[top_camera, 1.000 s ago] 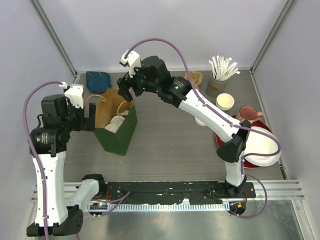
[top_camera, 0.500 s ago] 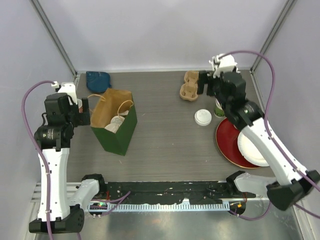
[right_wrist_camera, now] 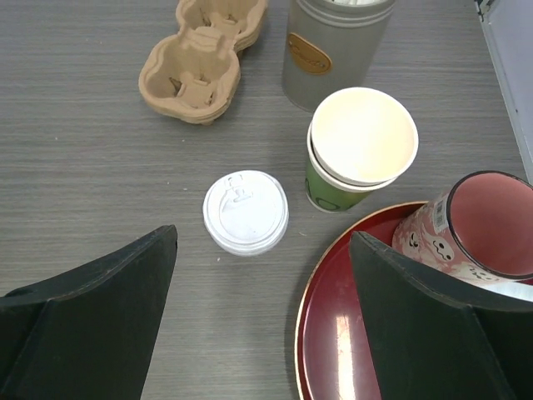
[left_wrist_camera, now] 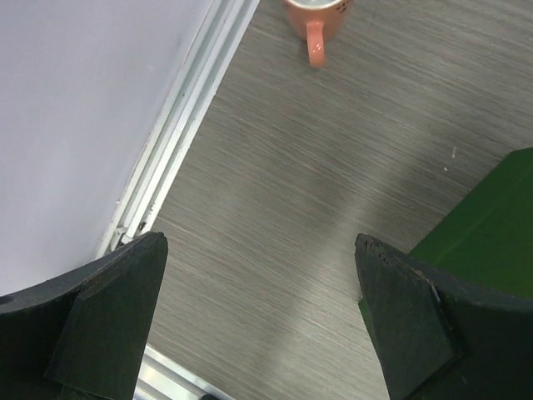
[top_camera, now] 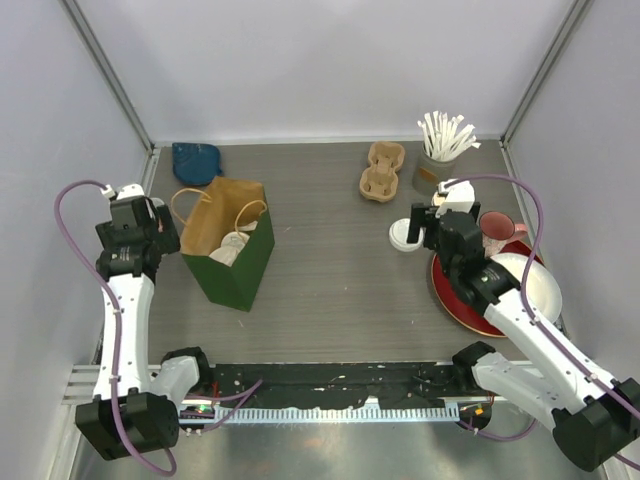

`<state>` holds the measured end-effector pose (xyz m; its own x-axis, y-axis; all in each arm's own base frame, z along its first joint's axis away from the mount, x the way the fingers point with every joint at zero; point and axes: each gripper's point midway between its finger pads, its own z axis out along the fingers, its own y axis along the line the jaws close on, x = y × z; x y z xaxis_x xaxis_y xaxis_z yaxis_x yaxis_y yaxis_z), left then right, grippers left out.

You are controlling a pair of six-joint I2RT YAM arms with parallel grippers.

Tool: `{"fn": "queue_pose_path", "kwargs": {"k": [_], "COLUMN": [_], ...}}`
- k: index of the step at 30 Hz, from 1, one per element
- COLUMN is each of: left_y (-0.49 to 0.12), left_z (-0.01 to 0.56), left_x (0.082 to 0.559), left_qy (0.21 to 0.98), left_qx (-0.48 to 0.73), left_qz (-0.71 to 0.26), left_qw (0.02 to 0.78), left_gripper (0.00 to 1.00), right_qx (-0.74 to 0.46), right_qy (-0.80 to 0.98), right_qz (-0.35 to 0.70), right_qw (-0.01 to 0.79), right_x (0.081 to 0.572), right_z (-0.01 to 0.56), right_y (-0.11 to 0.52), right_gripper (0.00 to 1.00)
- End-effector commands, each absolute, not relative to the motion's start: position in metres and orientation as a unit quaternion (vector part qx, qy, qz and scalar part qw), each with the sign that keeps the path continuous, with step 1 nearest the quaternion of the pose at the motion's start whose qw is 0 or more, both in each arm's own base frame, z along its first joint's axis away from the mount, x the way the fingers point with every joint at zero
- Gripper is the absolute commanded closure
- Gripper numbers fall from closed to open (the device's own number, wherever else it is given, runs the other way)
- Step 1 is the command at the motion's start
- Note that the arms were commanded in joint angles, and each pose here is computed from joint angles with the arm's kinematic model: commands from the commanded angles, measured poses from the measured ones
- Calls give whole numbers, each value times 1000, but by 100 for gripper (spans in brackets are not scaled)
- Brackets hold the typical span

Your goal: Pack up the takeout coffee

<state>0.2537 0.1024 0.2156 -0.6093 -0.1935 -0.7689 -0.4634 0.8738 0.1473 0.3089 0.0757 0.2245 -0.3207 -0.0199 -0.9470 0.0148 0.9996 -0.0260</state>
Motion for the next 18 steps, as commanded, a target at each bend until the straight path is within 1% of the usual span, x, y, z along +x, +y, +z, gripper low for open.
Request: {"fn": "queue_pose_path", "kwargs": {"k": [1,3,4,5,7,8,10,14,18], "left_y": [110,108,107,107,105,106,104,97,87], "left_z": [209,203,186,186,168,170,157,146,125], "left_x": [272,281,279,285,287,292,294,306,311], "left_qy": [855,849,855,847,851,843,844,832,834], "left_qx": [-212,-202,-199,-197,-191,-191,-188,-184,-183], "left_qz": [160,151,149,147,140,140,134,107,75], "left_qw": [445,465,456,471,468,484,485,513,515], "left_gripper": [0,0,0,0,0,0,0,0,0], "right_qx": [27,31,41,51,65,77,89,156,163], "right_qy": [780,788,790,787,788,779,777,745,744], "right_qz": [-17,-31,-31,-30,-39,-35,-50,-63,-71], "right_qw": [624,614,611,614,611,621,621,646,644], "right_x": [312,313,313,315,316,319,318,318,314], "right_z": [231,214,209,208,200,203,193,187,170], "right_y": [68,64,62,62,58,58,52,35,30], "right_gripper": [11,10,10,10,10,10,10,9,9]}}
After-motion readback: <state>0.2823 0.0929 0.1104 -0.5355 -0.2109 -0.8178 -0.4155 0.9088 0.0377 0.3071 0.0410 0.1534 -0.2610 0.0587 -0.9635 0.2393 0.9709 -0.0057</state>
